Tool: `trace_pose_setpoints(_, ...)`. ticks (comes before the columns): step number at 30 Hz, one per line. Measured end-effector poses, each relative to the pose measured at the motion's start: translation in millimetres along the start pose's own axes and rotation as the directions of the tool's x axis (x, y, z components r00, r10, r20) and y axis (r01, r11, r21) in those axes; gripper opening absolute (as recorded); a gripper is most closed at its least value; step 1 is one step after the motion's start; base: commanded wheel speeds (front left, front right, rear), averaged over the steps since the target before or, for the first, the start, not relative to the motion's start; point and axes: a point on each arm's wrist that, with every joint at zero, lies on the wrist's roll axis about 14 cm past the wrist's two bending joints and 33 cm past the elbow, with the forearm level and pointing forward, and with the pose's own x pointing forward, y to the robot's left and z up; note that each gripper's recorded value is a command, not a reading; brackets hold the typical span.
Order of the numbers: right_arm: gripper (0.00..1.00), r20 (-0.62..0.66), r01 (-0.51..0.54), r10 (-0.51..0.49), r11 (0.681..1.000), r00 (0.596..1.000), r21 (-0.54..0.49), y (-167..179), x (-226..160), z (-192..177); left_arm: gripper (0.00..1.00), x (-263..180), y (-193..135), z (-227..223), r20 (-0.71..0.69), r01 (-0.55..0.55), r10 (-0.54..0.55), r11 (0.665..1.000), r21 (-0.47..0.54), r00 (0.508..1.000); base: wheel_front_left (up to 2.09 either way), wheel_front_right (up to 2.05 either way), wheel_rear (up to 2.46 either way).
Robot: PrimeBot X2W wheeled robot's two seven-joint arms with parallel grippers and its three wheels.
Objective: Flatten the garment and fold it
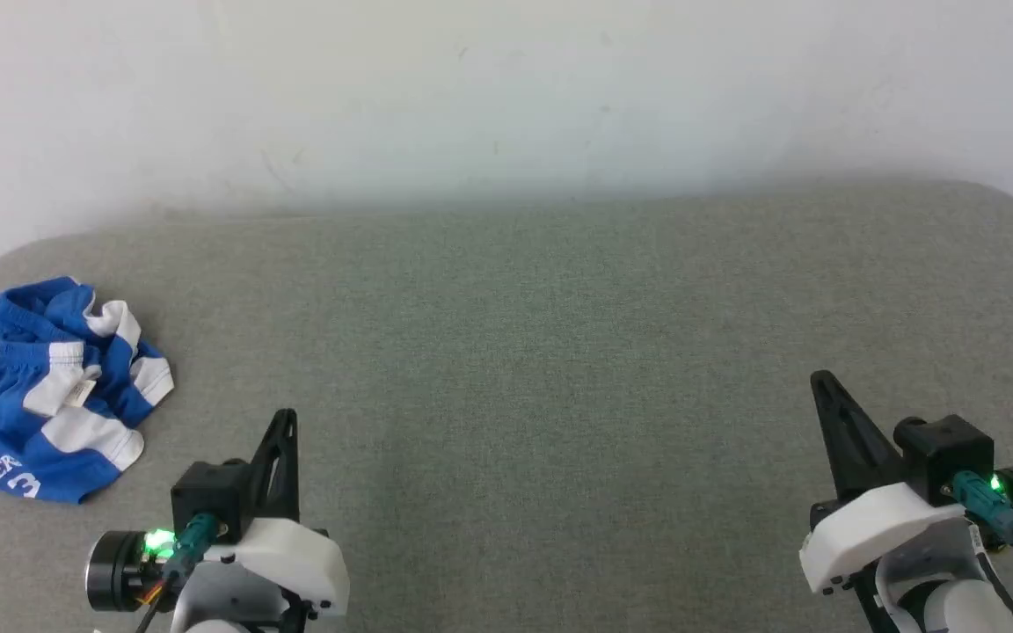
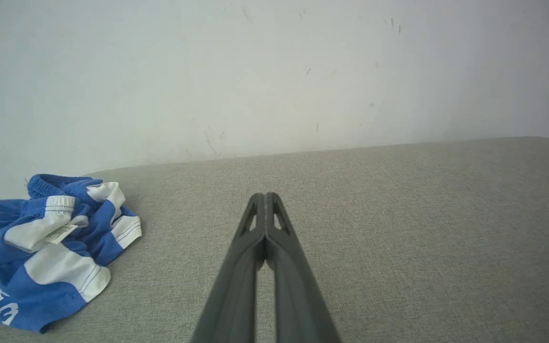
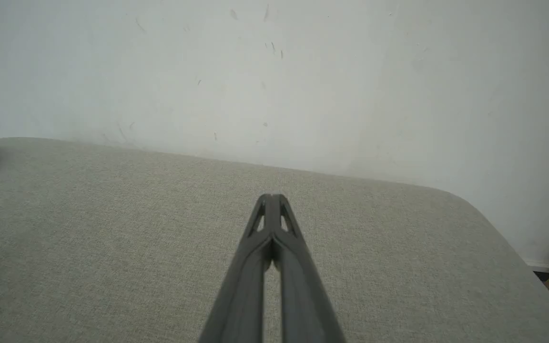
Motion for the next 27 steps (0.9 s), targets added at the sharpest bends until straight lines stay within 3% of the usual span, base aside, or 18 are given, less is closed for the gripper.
trace_pose_setpoints(17,0.00,0.000,0.000,0.000,1.000,1.000,0.000,0.0,0.0,0.0,0.00,0.0,0.0,0.0,0.000,0.000,0.000,1.000,0.000,1.000,0.00,0.00,0.00)
trace_pose_setpoints(18,1.00,-0.001,0.000,0.000,1.000,1.000,0.000,-0.1,0.1,-0.2,1.00,-0.1,-0.1,-0.3,-0.001,0.001,-0.001,1.000,0.000,1.000,0.00,0.00,0.00)
trace_pose_setpoints(27,1.00,0.005,0.009,-0.009,1.000,1.000,0.003,-3.5,0.0,0.0,1.00,0.1,-0.4,-0.2,0.005,-0.005,0.005,1.000,0.001,1.000,0.00,0.00,0.00)
